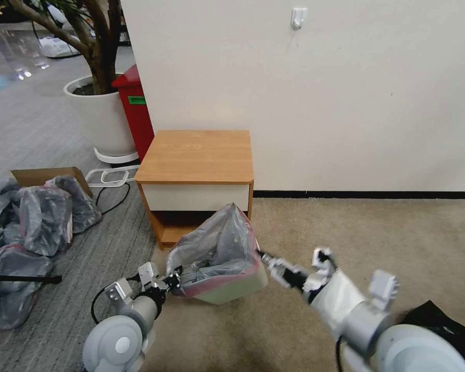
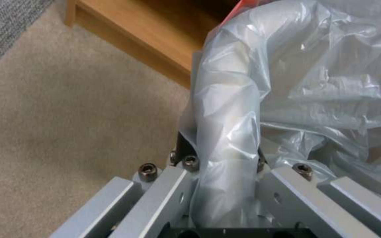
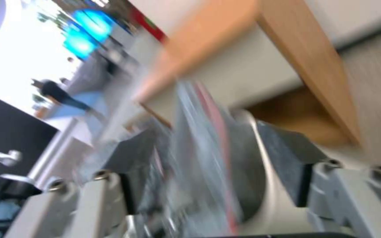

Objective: Pick up the garbage bag from the table and place it over the trash can.

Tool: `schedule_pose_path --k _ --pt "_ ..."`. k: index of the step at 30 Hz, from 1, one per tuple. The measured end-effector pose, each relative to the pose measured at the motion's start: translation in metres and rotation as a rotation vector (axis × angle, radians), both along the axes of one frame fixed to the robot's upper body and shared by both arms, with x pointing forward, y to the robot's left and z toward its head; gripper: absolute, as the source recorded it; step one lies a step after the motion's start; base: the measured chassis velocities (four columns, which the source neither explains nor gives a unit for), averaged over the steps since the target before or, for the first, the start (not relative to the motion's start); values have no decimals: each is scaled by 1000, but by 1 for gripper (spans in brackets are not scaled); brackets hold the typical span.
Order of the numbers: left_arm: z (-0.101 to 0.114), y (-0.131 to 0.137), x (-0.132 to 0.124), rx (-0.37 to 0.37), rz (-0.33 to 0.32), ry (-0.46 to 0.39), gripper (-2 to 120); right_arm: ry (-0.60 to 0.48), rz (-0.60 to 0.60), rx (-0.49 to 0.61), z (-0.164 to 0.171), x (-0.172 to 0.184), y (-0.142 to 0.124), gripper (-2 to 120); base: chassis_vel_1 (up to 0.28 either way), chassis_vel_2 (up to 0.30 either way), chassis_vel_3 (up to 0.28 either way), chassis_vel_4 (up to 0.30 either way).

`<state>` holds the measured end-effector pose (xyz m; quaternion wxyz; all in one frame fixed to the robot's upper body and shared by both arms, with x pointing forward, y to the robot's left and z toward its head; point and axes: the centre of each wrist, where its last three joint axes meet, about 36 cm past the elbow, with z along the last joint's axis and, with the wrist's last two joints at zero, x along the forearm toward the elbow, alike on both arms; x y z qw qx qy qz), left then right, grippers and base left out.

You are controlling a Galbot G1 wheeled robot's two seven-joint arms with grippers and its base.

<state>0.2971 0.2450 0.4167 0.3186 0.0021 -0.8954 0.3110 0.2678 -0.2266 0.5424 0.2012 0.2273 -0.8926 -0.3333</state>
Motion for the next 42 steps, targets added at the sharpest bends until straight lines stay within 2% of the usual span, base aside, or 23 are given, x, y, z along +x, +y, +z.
schedule_pose_path --k 2,7,9,17,22,25,26,29,32,38,42 --pt "2 0 -1 -2 -1 -3 3 -91 -1 34 1 11 0 78 0 0 0 0" --pt "4 0 -2 -7 -4 -5 3 -124 -11 81 -16 26 10 89 0 0 0 0" --pt "5 0 -2 -15 -6 -7 3 -133 -29 66 -38 35 28 99 0 0 0 0" --pt "7 -5 -4 -28 -12 -9 3 -161 -81 24 -71 43 64 100 0 0 0 0" --pt "9 -7 -5 -32 -13 -13 3 -161 -101 34 -74 43 68 96 0 0 0 0" --pt "9 -8 -5 -35 -12 -14 3 -154 -102 35 -75 42 69 83 0 0 0 0" --pt "9 -8 -5 -35 -12 -14 3 -154 -102 35 -75 42 69 83 0 0 0 0" --pt "11 -9 -6 -39 -12 -17 3 -151 -100 38 -75 41 71 69 0 0 0 0" --pt "11 -9 -6 -40 -13 -19 3 -150 -99 40 -75 40 72 64 0 0 0 0" --pt "12 -10 -6 -39 -13 -20 3 -146 -94 46 -75 39 75 61 0 0 0 0" --pt "12 -10 -6 -40 -13 -20 3 -145 -92 46 -75 39 76 53 0 0 0 0"
